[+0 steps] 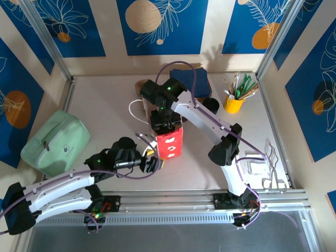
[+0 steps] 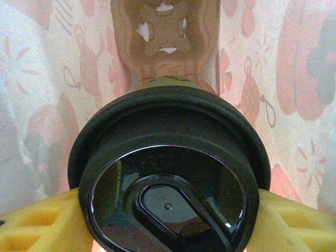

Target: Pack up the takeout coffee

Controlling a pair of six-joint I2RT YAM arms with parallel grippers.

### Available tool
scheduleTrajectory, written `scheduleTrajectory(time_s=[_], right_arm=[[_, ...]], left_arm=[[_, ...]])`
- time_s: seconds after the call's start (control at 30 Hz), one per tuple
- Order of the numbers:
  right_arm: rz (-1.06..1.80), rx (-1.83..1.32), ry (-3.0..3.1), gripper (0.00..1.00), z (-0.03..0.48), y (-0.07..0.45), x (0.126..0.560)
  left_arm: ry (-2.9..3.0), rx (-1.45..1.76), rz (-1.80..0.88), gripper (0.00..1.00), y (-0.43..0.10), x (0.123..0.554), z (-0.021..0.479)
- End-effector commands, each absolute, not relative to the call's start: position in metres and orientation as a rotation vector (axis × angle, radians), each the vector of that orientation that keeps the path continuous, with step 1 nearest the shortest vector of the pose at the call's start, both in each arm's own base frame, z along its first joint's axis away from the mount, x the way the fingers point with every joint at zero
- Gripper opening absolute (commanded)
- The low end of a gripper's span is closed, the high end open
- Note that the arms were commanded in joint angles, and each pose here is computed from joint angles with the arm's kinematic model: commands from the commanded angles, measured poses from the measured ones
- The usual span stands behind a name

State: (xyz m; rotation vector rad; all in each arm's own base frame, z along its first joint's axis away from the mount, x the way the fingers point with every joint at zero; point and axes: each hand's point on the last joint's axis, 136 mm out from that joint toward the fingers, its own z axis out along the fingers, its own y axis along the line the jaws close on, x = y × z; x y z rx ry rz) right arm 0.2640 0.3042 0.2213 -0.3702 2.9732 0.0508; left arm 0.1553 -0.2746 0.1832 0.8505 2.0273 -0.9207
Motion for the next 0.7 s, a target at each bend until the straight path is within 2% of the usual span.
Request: scheduleTrajectory(time_s=[0.0,0.33,0.67], right_arm=[[-0.107,-0.464,3.055,0.65,0.212,0.283,0.249],[-0.113,-0.456,3.069,0.64,0.201,0.283,0.257],[-0.077,-0.480,3.082,0.64,0.192,0.289,0.256]], left_arm=[[1.991,0.875,-0.893,0.73,-0.266,0.150,0.194],[1.929,0.840,-0.886,0.74,-0.249,0.145,0.222],[1.925,0.844,-0.879,0.74,-0.248,0.145,0.225]])
